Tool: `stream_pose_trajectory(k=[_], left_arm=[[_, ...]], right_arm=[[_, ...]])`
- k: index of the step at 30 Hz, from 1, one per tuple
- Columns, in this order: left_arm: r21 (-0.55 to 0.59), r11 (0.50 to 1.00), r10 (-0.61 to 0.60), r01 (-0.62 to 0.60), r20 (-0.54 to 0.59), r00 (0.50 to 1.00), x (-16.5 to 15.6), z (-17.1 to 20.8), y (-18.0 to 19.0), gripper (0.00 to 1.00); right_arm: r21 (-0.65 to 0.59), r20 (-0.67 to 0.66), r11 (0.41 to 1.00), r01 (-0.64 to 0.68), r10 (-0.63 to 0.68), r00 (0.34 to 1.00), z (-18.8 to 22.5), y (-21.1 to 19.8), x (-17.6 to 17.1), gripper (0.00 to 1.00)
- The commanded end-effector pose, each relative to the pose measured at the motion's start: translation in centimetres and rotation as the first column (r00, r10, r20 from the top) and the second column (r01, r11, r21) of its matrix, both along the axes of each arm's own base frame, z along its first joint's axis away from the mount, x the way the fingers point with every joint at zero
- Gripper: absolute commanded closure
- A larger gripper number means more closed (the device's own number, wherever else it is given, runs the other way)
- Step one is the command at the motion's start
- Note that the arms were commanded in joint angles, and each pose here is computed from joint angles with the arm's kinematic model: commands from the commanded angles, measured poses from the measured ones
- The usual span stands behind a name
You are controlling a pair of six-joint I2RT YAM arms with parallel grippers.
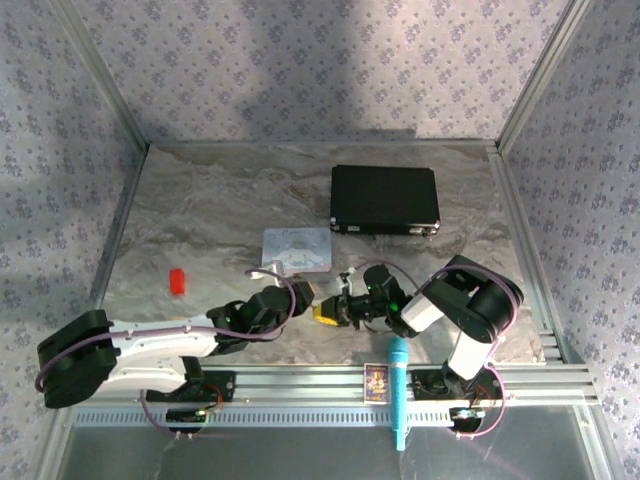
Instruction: Unlock the padlock with the key
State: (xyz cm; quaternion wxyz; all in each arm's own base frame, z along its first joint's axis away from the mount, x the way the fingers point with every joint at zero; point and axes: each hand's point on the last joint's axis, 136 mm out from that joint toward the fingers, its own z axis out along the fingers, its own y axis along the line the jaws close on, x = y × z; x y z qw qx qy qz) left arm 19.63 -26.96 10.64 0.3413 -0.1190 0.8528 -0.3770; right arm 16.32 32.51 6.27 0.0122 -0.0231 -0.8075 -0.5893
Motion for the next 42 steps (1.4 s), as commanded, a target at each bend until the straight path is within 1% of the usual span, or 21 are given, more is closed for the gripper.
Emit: stream_pose_trajectory(k=[1, 6, 8, 12, 16, 18, 20, 21, 22, 23, 24, 25, 28, 31, 33, 34, 36, 38, 40, 41, 42], left_arm=[[0.005, 0.999, -0.048, 0.048, 0.02, 0.999, -0.4, 0.1, -0.7, 0.61], [0.013, 0.998, -0.067, 0.067, 0.005, 0.998, -0.6, -0.5, -1.0, 0.6], [0.011, 0.998, -0.068, 0.068, 0.0, 0.998, -0.6, -0.6, -1.1, 0.63], [0.008, 0.998, -0.06, 0.06, -0.009, 0.998, -0.6, -0.9, -1.2, 0.78], [0.01, 0.999, -0.039, 0.039, -0.017, 0.999, -0.5, -1.1, -0.7, 0.99], [0.008, 0.999, -0.032, 0.032, -0.017, 0.999, -0.5, -0.9, -0.6, 1.0], [-0.01, 1.0, -0.023, 0.023, -0.016, 1.0, -0.5, -0.6, -0.4, 1.0], [-0.029, 0.999, -0.018, 0.017, -0.018, 1.0, -0.5, -0.3, -0.3, 1.0], [-0.052, 0.999, -0.01, 0.009, -0.022, 1.0, -0.5, 0.0, -0.1, 1.0], [-0.072, 0.997, -0.004, 0.001, -0.031, 1.0, -0.5, 0.2, 0.1, 1.0], [-0.095, 0.996, 0.001, -0.005, -0.04, 0.999, -0.4, 0.5, 0.2, 1.0], [-0.117, 0.993, 0.001, -0.006, -0.044, 0.999, -0.3, 0.9, 0.3, 1.0], [-0.175, 0.985, -0.007, -0.002, -0.053, 0.999, -0.1, 1.8, 0.2, 1.0], [-0.276, 0.961, -0.02, 0.001, -0.065, 0.998, 0.2, 2.6, -0.1, 1.0], [-0.317, 0.948, -0.025, 0.006, -0.056, 0.998, 0.4, 3.3, -0.3, 1.0], [-0.336, 0.942, -0.026, 0.01, -0.042, 0.999, 0.5, 3.9, -0.5, 1.0], [-0.364, 0.931, -0.026, 0.019, -0.017, 1.0, 0.7, 4.9, -0.6, 1.0], [-0.403, 0.915, -0.023, 0.027, 0.014, 1.0, 0.9, 6.2, -0.6, 1.0], [-0.415, 0.908, -0.029, 0.049, 0.054, 0.998, 1.1, 7.3, -0.8, 1.0], [-0.408, 0.911, -0.032, 0.055, 0.063, 0.998, 1.1, 7.5, -0.9, 1.0], [-0.404, 0.913, -0.03, 0.051, 0.058, 0.998, 1.2, 7.5, -0.9, 1.0]], right_arm=[[0.062, 0.039, 0.998, -0.006, 0.003, 0.999, 2.3, 0.7, 0.4, 1.0], [0.081, 0.059, 0.997, -0.012, 0.007, 0.998, 3.4, 1.1, 0.4, 1.0], [0.082, 0.064, 0.997, -0.018, 0.012, 0.998, 3.5, 1.3, 0.3, 1.0], [0.084, 0.068, 0.996, -0.023, 0.017, 0.998, 3.6, 1.4, 0.1, 1.0], [0.076, 0.074, 0.997, -0.025, 0.019, 0.997, 3.5, 1.3, -0.1, 1.0], [0.067, 0.086, 0.997, -0.028, 0.023, 0.996, 3.5, 1.1, -0.1, 0.98], [0.053, 0.12, 0.998, -0.028, 0.022, 0.993, 3.6, 0.8, -0.1, 0.72], [0.033, 0.14, 0.999, -0.018, 0.014, 0.99, 3.5, 0.4, -0.1, 0.56], [0.004, 0.157, 1.0, -0.008, 0.007, 0.988, 3.3, -0.1, 0.0, 0.42], [-0.029, 0.172, 1.0, 0.003, 0.002, 0.985, 3.1, -0.6, 0.0, 0.32], [-0.082, 0.186, 0.996, 0.028, -0.012, 0.983, 2.8, -1.4, 0.2, 0.02], [-0.146, 0.22, 0.987, 0.069, -0.035, 0.975, 2.6, -2.3, 0.6, 0.01], [-0.346, 0.336, 0.92, 0.184, -0.061, 0.94, 3.0, -5.4, 1.5, 0.01], [-0.382, 0.444, 0.891, 0.245, -0.056, 0.894, 5.2, -7.1, 2.0, 0.01], [-0.401, 0.472, 0.874, 0.276, -0.062, 0.88, 5.8, -7.9, 2.2, 0.01], [-0.443, 0.469, 0.845, 0.299, -0.065, 0.881, 5.6, -8.6, 2.5, 0.01], [-0.559, 0.447, 0.75, 0.354, -0.088, 0.89, 5.0, -10.8, 3.0, 0.01], [-0.678, 0.441, 0.599, 0.426, -0.131, 0.888, 5.3, -14.0, 3.7, 0.01], [-0.739, 0.486, 0.494, 0.458, -0.08, 0.87, 6.4, -15.7, 3.6, 0.01], [-0.748, 0.518, 0.454, 0.483, -0.054, 0.853, 7.4, -16.3, 3.7, 0.01], [-0.748, 0.538, 0.447, 0.49, -0.023, 0.843, 8.1, -16.3, 3.7, 0.01]])
